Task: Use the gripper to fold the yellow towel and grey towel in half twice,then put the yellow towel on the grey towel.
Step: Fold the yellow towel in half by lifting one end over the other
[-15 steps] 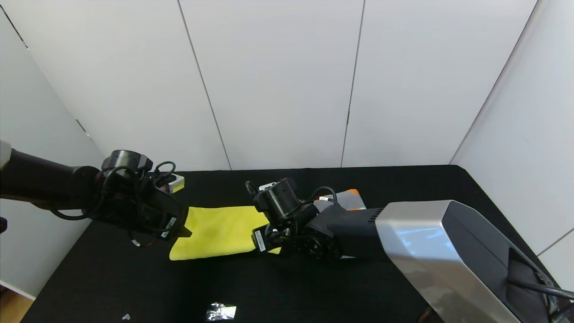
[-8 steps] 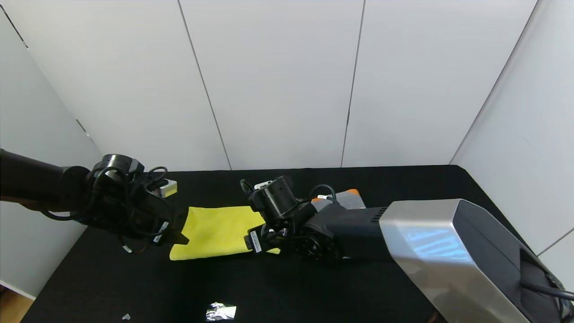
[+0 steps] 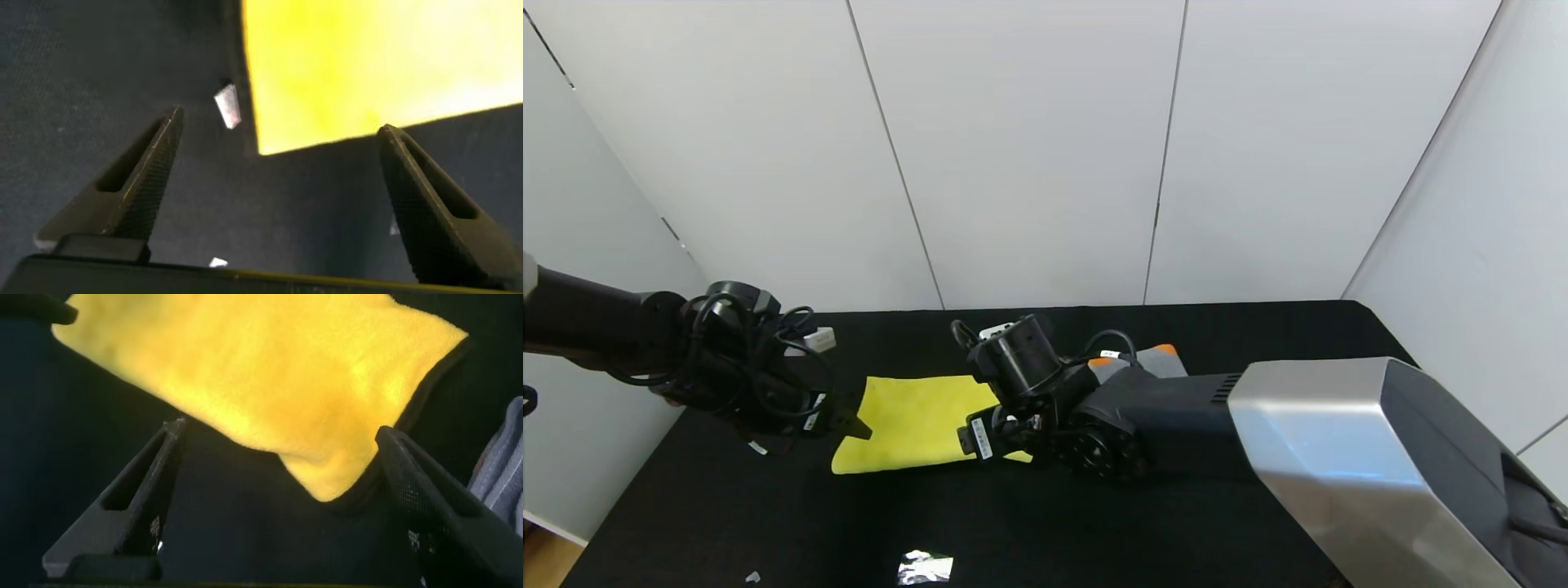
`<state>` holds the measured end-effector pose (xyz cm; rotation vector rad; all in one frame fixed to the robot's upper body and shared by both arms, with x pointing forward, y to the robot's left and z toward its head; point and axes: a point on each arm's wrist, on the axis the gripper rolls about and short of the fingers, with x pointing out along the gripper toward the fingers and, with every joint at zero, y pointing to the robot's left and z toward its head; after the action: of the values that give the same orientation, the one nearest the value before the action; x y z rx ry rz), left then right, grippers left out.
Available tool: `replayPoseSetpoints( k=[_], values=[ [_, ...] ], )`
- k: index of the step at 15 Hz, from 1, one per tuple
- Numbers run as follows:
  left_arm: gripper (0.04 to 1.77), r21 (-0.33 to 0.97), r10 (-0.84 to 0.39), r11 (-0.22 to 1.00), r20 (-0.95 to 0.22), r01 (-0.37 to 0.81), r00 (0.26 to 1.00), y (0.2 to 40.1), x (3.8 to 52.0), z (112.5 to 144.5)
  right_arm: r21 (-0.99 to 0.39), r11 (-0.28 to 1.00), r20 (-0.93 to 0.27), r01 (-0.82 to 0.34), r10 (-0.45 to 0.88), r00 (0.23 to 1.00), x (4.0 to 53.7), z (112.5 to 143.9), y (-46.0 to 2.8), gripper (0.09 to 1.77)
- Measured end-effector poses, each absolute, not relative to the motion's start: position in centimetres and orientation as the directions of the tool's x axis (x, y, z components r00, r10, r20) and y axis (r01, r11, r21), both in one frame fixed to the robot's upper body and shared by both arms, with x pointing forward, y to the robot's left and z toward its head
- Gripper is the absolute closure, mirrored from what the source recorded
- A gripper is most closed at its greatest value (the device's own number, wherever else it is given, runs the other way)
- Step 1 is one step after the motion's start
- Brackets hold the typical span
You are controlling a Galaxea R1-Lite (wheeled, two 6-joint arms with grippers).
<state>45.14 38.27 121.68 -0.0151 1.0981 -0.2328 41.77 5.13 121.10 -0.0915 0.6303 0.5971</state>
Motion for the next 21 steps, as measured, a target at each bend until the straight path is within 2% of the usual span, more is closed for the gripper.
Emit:
replayPoseSetpoints(
  k=[3, 6, 9, 21],
  values=[
    [0.13, -0.133, -0.192, 0.977, -0.886, 0.166, 0.421, 38.8, 45.7, 121.0, 0.093, 0.825, -0.589, -0.558, 0.498, 0.637, 41.0, 121.6, 4.7, 0.19],
    [0.12, -0.175, -0.223, 0.971, -0.904, 0.161, 0.365, 38.9, 45.6, 120.4, 0.089, 0.821, -0.611, -0.564, 0.492, 0.620, 40.1, 121.7, 3.8, 0.17],
    [0.11, -0.215, -0.257, 0.964, -0.903, 0.157, 0.343, 39.2, 45.8, 120.3, 0.082, 0.822, -0.624, -0.563, 0.483, 0.614, 39.3, 121.9, 2.9, 0.17],
    [0.10, -0.270, -0.303, 0.952, -0.893, 0.142, 0.332, 39.8, 46.8, 119.1, 0.095, 0.820, -0.597, -0.564, 0.500, 0.627, 38.7, 122.1, 2.1, 0.16]
  ],
)
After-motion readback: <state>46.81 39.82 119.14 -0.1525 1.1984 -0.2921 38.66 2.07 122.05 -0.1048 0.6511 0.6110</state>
